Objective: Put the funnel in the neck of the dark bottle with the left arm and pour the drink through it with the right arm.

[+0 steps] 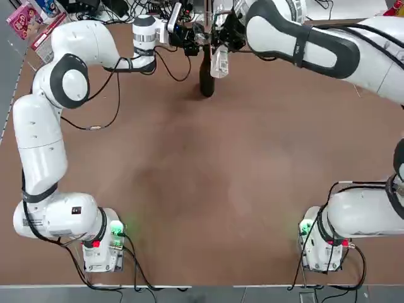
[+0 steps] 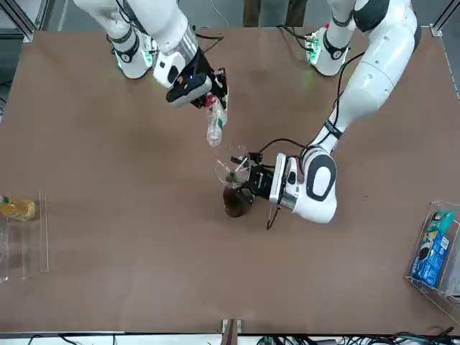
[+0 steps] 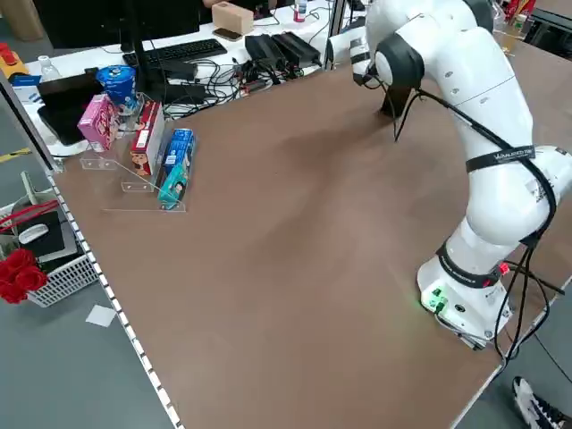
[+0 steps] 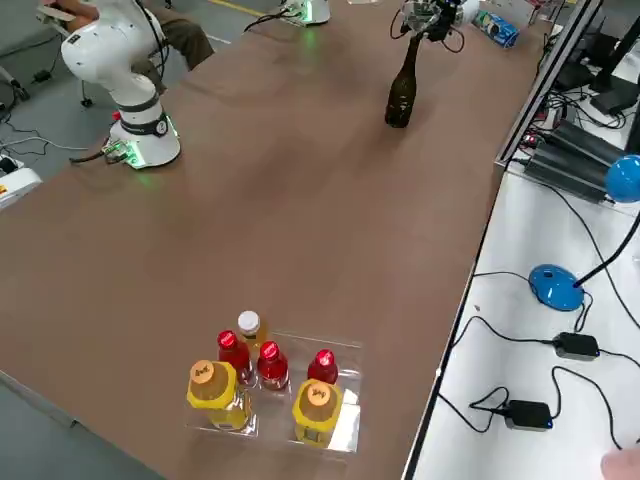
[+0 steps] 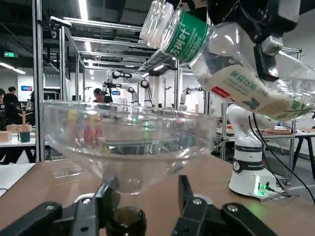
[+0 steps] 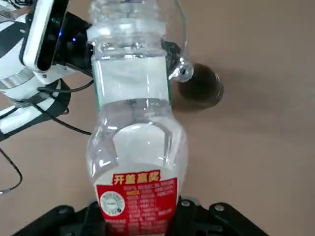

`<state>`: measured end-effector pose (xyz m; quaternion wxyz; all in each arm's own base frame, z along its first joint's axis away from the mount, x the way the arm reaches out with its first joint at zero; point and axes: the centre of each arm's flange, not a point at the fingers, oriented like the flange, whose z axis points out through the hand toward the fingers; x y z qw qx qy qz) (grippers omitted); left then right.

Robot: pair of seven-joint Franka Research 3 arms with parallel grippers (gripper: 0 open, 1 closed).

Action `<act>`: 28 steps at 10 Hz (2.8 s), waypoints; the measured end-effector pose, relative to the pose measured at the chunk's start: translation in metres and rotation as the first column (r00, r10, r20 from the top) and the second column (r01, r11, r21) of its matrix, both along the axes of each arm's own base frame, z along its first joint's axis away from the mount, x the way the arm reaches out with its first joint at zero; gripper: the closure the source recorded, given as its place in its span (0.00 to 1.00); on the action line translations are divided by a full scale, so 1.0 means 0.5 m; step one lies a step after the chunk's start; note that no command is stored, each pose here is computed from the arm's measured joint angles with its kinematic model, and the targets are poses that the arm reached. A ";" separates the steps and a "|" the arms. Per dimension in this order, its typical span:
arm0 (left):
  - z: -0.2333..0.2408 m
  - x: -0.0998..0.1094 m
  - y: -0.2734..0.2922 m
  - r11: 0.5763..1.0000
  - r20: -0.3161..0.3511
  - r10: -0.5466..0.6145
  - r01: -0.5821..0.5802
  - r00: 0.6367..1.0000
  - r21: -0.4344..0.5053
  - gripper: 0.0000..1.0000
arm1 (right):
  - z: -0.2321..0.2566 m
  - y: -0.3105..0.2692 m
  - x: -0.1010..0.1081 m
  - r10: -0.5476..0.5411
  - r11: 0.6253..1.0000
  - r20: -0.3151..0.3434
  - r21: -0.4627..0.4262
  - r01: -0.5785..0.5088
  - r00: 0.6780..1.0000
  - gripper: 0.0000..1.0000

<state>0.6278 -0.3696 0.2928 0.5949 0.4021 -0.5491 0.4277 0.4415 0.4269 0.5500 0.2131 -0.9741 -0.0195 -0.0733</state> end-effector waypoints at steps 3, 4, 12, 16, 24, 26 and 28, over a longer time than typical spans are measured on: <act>0.001 0.000 -0.001 1.000 0.001 0.000 0.000 1.000 0.000 0.42 | -0.013 0.030 0.011 -0.007 1.000 -0.014 -0.004 0.007 1.000 0.61; 0.001 0.000 -0.001 1.000 0.001 0.000 0.000 1.000 0.000 0.42 | -0.011 0.039 0.005 -0.001 1.000 -0.016 -0.001 0.000 1.000 0.61; 0.001 0.001 0.000 1.000 0.001 0.001 -0.001 1.000 0.000 0.41 | -0.015 0.076 0.004 -0.030 0.999 -0.137 0.012 0.032 0.990 0.61; 0.001 0.002 0.000 1.000 0.002 0.003 -0.003 1.000 0.001 0.41 | -0.032 0.085 0.034 -0.070 0.997 -0.228 0.022 0.078 0.971 0.61; 0.000 0.003 0.001 1.000 0.003 0.006 -0.006 1.000 0.003 0.41 | -0.024 0.090 0.057 -0.135 0.988 -0.305 0.026 0.150 0.943 0.61; 0.000 0.003 0.001 1.000 0.003 0.006 -0.006 1.000 0.003 0.41 | -0.025 0.091 0.060 -0.146 0.986 -0.316 0.027 0.162 0.937 0.61; 0.000 0.003 0.001 1.000 0.003 0.006 -0.006 1.000 0.003 0.41 | -0.022 0.097 0.057 -0.140 0.987 -0.322 0.035 0.159 0.936 0.61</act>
